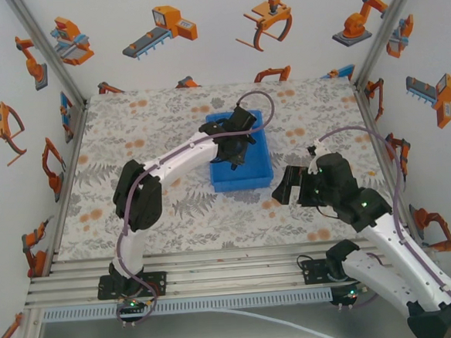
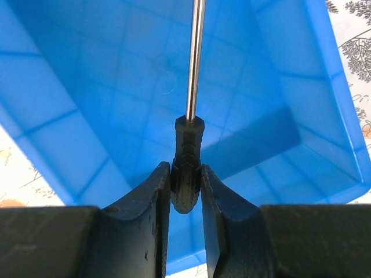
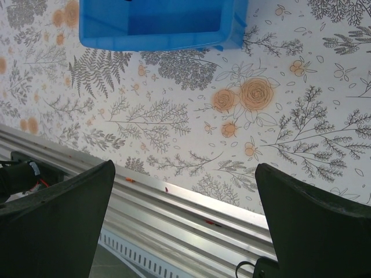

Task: Put the screwdriver in the bin

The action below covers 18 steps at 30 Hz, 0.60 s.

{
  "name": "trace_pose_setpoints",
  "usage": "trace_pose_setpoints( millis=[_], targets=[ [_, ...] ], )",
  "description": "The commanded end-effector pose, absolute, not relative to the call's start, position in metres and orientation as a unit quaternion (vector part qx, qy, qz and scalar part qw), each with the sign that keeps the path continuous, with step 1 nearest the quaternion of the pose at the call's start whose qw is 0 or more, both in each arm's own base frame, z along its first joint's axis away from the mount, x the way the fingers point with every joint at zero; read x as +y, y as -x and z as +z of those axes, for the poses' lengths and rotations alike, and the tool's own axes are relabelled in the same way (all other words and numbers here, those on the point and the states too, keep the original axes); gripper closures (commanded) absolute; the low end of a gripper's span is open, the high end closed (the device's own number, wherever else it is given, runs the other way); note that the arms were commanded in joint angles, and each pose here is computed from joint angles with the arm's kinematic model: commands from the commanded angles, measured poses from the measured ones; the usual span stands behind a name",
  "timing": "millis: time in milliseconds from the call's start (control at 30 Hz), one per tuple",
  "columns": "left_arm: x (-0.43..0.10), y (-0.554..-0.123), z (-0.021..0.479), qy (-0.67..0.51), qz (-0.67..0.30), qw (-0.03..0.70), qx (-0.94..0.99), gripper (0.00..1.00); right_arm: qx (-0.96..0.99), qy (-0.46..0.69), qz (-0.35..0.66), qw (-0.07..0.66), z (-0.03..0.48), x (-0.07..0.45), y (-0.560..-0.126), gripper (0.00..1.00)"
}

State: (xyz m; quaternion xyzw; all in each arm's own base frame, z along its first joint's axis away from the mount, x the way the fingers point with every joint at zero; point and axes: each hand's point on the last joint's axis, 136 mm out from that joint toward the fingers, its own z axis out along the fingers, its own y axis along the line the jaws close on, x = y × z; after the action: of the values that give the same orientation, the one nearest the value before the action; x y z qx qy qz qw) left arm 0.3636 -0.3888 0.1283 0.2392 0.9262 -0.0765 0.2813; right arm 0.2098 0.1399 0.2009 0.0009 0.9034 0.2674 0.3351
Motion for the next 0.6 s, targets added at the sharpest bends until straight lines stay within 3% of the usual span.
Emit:
trace_pose_setpoints(
  millis=[0, 567],
  targets=[
    [-0.404, -0.363, 0.131, -0.260, -0.100, 0.279, 0.919, 0.84, 0.903, -0.003, 0.267, 0.337, 0.205, 0.139, -0.207, 0.01],
    [-0.400, -0.368, 0.064, -0.271, -0.095, 0.212, 0.934, 0.81, 0.905, -0.001, 0.263, 0.336, 0.199, 0.140, -0.211, 0.01]
  ],
)
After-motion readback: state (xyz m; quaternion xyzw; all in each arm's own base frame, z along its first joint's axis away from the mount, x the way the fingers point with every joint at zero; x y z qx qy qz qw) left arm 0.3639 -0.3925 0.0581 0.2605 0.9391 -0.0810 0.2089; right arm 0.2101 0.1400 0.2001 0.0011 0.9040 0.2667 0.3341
